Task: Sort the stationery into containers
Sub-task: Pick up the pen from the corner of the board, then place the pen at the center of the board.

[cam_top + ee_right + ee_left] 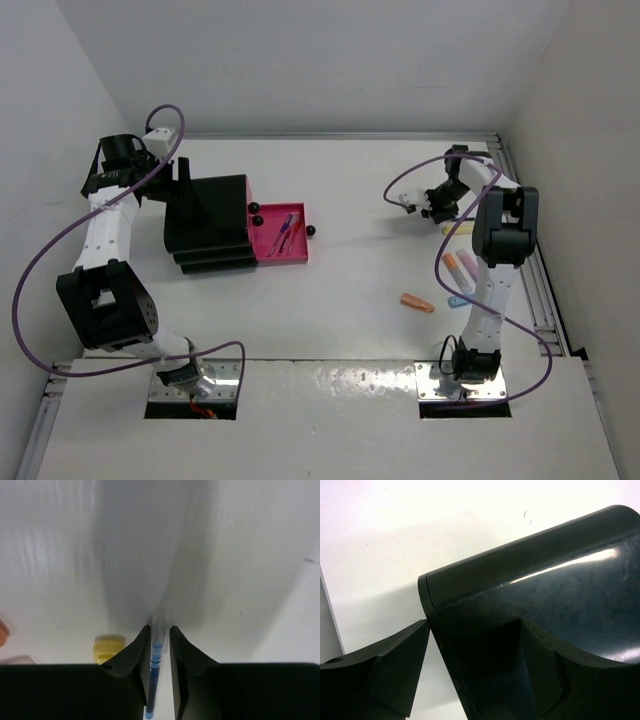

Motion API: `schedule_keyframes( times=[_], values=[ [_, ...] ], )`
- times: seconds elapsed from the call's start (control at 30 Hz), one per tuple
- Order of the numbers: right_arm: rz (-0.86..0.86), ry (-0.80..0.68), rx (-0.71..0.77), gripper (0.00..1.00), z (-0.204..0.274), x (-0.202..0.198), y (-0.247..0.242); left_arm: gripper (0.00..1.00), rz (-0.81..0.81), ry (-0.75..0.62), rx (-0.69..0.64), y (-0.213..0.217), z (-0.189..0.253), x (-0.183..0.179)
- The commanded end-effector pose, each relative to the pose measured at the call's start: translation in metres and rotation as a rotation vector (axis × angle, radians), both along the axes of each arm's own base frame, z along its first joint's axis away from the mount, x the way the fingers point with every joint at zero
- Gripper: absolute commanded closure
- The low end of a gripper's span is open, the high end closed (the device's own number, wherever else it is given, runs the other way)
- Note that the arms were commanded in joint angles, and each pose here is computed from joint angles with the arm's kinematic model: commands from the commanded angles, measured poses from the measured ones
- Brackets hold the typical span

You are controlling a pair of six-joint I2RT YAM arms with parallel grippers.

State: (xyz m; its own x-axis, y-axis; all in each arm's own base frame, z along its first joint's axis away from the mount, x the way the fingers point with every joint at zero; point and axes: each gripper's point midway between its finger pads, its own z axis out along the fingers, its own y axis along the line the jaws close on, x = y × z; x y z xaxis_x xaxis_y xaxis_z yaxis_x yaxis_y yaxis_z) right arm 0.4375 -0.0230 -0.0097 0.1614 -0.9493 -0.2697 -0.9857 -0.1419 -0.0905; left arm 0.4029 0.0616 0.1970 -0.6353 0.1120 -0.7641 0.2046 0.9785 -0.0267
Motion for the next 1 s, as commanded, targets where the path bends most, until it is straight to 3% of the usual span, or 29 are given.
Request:
schedule_keyframes(
  times=[0.0, 0.2, 0.27, 0.47, 0.67, 0.7, 0.87, 0.97],
  values=[
    [0.109, -0.060, -0.012, 0.81, -0.008, 0.012, 0.003, 0.21, 0.027, 0.189, 0.032, 0.009, -0.047, -0.025],
    [0.125, -0.279, 0.013, 0.95, -0.007, 0.066, 0.036, 0.21, 0.022, 0.188, 0.027, 0.008, -0.048, -0.023],
    [0.150, -0.336, 0.045, 0.96, -0.005, 0.082, 0.069, 0.21, 0.021, 0.186, 0.028, 0.009, -0.048, -0.021],
    [0.055, -0.275, 0.221, 1.00, 0.012, 0.075, 0.165, 0.21, 0.018, 0.181, 0.033, 0.009, -0.045, -0.022],
    [-0.362, -0.034, 0.397, 1.00, 0.040, 0.035, 0.237, 0.22, 0.024, 0.172, 0.032, 0.008, -0.041, -0.023],
    [-0.505, 0.049, 0.418, 1.00, 0.043, 0.022, 0.248, 0.22, 0.024, 0.170, 0.032, 0.009, -0.040, -0.023],
    [-0.997, 0.321, 0.387, 1.00, 0.042, -0.028, 0.256, 0.22, 0.025, 0.165, 0.016, 0.006, -0.040, -0.024],
    [-1.207, 0.309, 0.365, 1.00, 0.033, -0.040, 0.246, 0.22, 0.021, 0.160, 0.009, 0.004, -0.040, -0.024]
  ],
)
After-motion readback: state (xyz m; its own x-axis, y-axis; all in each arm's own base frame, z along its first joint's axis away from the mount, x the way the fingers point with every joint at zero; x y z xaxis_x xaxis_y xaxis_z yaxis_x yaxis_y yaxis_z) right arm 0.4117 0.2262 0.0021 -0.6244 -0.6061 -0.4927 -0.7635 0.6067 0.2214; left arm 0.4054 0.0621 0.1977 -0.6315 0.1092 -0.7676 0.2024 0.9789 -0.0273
